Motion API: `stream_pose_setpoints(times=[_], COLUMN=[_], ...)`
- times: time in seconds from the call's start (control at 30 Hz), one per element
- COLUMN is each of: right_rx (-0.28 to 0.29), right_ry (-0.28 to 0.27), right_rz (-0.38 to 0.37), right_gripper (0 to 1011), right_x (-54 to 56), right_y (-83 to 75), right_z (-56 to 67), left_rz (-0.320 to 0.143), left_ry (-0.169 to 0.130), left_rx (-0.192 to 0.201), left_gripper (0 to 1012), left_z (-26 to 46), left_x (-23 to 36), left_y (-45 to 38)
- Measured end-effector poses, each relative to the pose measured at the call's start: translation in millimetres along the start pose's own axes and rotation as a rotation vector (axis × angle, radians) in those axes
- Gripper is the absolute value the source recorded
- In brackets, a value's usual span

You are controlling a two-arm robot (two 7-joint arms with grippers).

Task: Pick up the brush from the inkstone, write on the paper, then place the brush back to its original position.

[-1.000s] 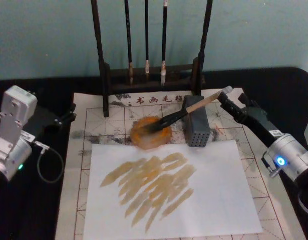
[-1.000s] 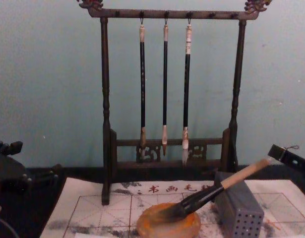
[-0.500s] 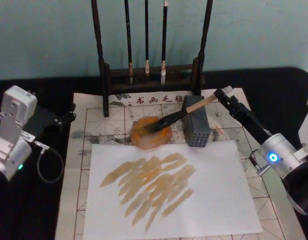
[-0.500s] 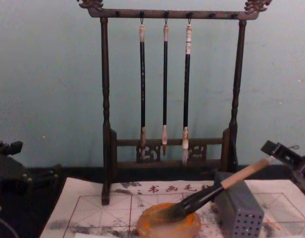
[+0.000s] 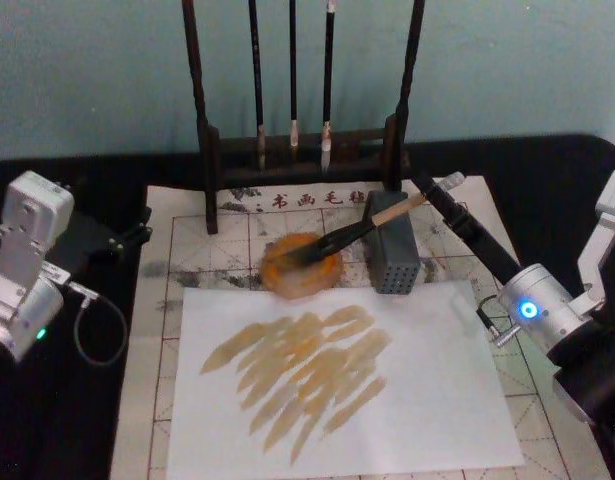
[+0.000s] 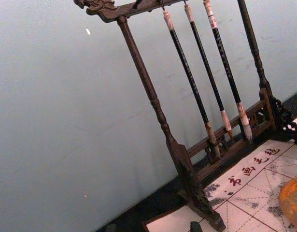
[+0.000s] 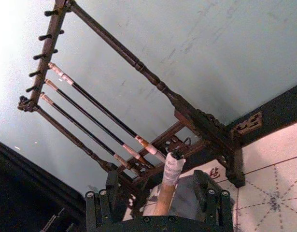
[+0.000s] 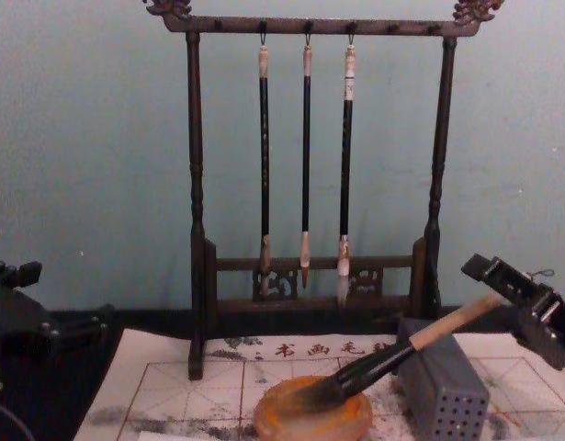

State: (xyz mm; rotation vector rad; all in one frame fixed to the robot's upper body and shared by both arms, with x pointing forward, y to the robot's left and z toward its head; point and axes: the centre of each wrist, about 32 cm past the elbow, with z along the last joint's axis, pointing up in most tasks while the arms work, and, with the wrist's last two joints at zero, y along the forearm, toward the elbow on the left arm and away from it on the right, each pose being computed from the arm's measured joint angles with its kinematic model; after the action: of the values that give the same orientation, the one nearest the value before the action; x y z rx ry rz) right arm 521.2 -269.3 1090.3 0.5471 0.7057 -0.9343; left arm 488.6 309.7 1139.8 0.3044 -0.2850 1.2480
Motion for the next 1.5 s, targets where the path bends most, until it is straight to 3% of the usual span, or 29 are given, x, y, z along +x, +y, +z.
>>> stream_pose_setpoints(times=[0.5, 1.5], right_rx=[0.0, 0.006], right_ry=[0.028, 0.022], right_rz=[0.012, 0.012], right_gripper=[1003, 1002], right_x=[3.0, 6.0], right_y=[4.8, 6.3], right_z=[-5.9, -9.0], left_rz=[0.0, 0.0], left_ry=[0.0, 0.0], left_rx=[0.0, 0.0], left_gripper=[1001, 1001], left_z=[0.0, 0.0], left_x=[0.0, 0.0], left_y=[0.0, 0.0])
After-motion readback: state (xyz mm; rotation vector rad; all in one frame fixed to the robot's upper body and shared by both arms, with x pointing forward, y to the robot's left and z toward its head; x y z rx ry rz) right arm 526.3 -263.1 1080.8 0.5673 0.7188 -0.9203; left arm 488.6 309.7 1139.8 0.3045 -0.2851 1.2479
